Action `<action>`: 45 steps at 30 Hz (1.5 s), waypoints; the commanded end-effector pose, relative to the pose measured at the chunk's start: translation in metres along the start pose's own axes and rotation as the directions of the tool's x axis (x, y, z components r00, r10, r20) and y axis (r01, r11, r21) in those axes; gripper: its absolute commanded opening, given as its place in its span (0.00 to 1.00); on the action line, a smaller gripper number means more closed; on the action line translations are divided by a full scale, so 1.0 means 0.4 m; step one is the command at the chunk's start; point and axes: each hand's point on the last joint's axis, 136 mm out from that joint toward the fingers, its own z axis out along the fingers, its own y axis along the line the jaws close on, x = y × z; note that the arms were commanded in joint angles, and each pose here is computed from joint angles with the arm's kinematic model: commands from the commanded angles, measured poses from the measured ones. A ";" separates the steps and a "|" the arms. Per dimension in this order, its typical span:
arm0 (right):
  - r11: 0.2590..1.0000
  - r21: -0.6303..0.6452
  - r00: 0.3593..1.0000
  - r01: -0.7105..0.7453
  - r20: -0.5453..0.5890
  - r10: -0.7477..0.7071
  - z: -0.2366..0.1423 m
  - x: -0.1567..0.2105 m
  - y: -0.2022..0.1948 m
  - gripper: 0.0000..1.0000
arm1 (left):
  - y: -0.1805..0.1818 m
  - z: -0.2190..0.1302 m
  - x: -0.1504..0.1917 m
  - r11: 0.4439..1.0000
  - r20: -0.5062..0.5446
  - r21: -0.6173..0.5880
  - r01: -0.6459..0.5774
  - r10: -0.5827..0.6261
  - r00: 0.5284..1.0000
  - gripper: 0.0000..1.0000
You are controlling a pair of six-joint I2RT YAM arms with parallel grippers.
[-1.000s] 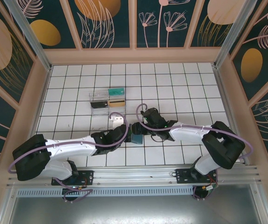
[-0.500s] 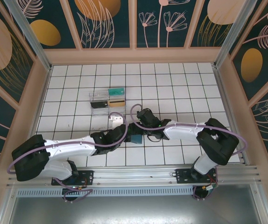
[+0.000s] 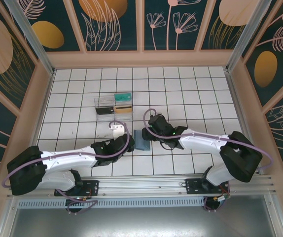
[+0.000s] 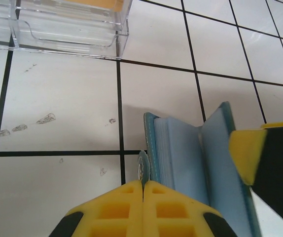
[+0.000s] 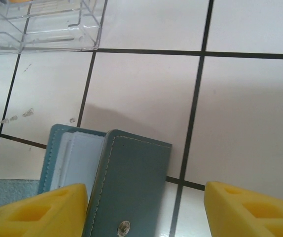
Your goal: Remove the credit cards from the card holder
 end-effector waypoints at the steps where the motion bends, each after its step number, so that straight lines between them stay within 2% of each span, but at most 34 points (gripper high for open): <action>1: 0.997 0.078 1.000 0.001 -0.030 0.001 0.000 0.031 -0.061 0.62 | 0.025 -0.005 -0.008 0.999 0.023 -0.033 0.016 -0.015 1.000 0.00; 5: 0.997 0.073 0.999 -0.012 -0.052 0.016 0.007 0.051 -0.074 0.50 | 0.032 -0.001 0.000 0.999 0.017 -0.040 0.011 -0.011 1.000 0.00; 7: 0.998 0.060 0.998 -0.023 -0.048 0.026 0.003 0.049 -0.072 0.40 | 0.036 0.001 0.003 0.999 0.016 -0.043 0.011 -0.010 1.000 0.00; 10: 0.999 0.039 0.998 -0.035 -0.042 0.036 -0.004 0.043 -0.067 0.33 | 0.048 0.008 0.015 0.998 0.010 -0.057 0.004 -0.003 1.000 0.00; 12: 0.999 0.018 0.998 -0.043 -0.041 0.043 -0.009 0.040 -0.061 0.23 | 0.057 0.014 0.024 0.997 0.002 -0.071 -0.006 0.006 1.000 0.00; 13: 0.999 0.005 0.998 -0.048 -0.041 0.048 -0.011 0.039 -0.059 0.18 | 0.061 0.018 0.028 0.997 -0.002 -0.078 -0.012 0.011 1.000 0.05; 14: 0.998 -0.011 0.998 -0.055 -0.039 0.054 -0.014 0.036 -0.055 0.15 | 0.062 0.020 0.030 0.996 -0.007 -0.083 -0.013 0.012 1.000 0.17; 15: 0.998 -0.031 0.997 -0.061 -0.038 0.060 -0.017 0.034 -0.049 0.13 | 0.060 0.021 0.032 0.997 -0.012 -0.081 -0.013 0.012 1.000 0.31; 16: 0.996 -0.054 0.997 -0.069 -0.038 0.067 -0.019 0.033 -0.045 0.12 | 0.055 0.021 0.033 0.997 -0.014 -0.076 -0.013 0.012 1.000 0.51; 17: 0.994 -0.073 0.996 -0.081 -0.031 0.079 -0.022 0.030 -0.042 0.10 | 0.051 0.020 0.030 0.997 -0.014 -0.071 -0.010 0.009 1.000 0.63; 22: 0.981 -0.151 0.993 -0.118 -0.025 0.116 -0.023 0.028 -0.033 0.00 | -0.009 0.007 0.011 1.000 -0.021 0.018 0.022 -0.022 1.000 0.61; 29: 0.964 -0.203 0.985 -0.173 -0.029 0.170 -0.013 0.051 -0.051 0.00 | -0.122 -0.002 -0.011 0.984 -0.046 0.174 0.029 -0.022 0.999 0.61; 33: 0.959 -0.217 0.983 -0.181 -0.020 0.181 -0.018 0.055 -0.053 0.00 | -0.162 0.013 0.026 0.963 -0.103 0.262 0.065 -0.039 0.994 0.59; 35: 0.960 -0.217 0.984 -0.178 -0.017 0.179 -0.018 0.053 -0.053 0.00 | -0.155 0.031 0.051 0.968 -0.136 0.240 0.068 -0.036 0.990 0.57; 39: 0.959 -0.224 0.984 -0.175 -0.017 0.176 -0.021 0.052 -0.050 0.00 | -0.099 0.070 0.089 0.992 -0.166 0.119 0.042 -0.022 0.986 0.52; 45: 0.957 -0.235 0.985 -0.172 -0.013 0.174 -0.025 0.048 -0.045 0.00 | -0.063 0.091 0.120 0.998 -0.191 0.056 0.021 -0.010 0.982 0.46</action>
